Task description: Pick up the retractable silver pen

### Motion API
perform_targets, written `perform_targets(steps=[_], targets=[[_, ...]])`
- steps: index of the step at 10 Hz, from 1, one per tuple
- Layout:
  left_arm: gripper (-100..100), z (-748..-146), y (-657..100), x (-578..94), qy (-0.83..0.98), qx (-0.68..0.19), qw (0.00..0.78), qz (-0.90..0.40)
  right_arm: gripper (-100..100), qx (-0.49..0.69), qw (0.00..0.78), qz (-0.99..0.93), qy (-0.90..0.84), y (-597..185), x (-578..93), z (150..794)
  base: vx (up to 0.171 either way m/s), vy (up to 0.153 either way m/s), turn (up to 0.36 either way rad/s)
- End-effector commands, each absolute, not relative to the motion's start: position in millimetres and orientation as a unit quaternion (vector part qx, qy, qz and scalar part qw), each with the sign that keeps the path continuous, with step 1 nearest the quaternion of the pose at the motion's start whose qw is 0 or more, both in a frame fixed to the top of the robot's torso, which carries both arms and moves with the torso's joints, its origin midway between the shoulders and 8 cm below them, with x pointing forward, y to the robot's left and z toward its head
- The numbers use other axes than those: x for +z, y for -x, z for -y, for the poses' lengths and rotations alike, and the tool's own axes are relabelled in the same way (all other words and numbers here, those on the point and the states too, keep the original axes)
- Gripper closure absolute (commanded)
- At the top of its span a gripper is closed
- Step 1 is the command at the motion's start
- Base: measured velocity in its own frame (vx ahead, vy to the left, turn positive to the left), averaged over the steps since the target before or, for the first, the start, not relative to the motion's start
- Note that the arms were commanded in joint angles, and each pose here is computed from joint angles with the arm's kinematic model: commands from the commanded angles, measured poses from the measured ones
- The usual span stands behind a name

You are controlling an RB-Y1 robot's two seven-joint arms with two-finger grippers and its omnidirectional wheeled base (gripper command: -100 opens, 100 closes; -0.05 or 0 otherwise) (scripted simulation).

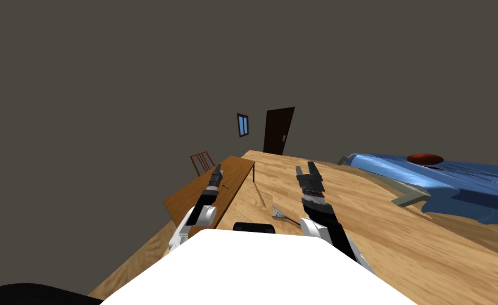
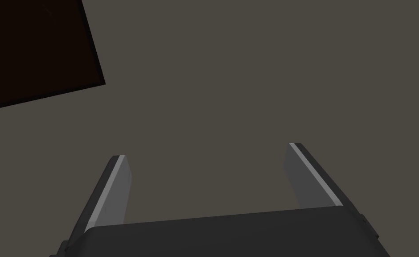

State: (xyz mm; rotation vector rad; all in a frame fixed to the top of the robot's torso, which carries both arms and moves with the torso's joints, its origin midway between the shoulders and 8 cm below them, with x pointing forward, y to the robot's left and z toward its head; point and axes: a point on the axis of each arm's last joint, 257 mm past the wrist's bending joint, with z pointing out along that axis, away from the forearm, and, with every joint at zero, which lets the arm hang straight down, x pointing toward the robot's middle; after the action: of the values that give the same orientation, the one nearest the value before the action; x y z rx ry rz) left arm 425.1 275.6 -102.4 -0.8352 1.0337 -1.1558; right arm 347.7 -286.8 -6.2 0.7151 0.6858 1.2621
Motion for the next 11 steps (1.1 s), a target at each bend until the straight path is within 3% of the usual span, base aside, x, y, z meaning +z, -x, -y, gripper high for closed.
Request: perform_targets(steps=[1,11], targets=[[-100,-279,-430,-115,0.375,-0.496,0.628,-0.468,0,0.566,0.695,-0.307,-0.320,-348,-6,287,-0.001,0.008,-0.031],[-100,-329,-477,-219,0.444,-0.386,0.570,-0.574,0,0.565,0.695,-0.307,-0.320,-348,-6,287,0.002,0.008,-0.065]])
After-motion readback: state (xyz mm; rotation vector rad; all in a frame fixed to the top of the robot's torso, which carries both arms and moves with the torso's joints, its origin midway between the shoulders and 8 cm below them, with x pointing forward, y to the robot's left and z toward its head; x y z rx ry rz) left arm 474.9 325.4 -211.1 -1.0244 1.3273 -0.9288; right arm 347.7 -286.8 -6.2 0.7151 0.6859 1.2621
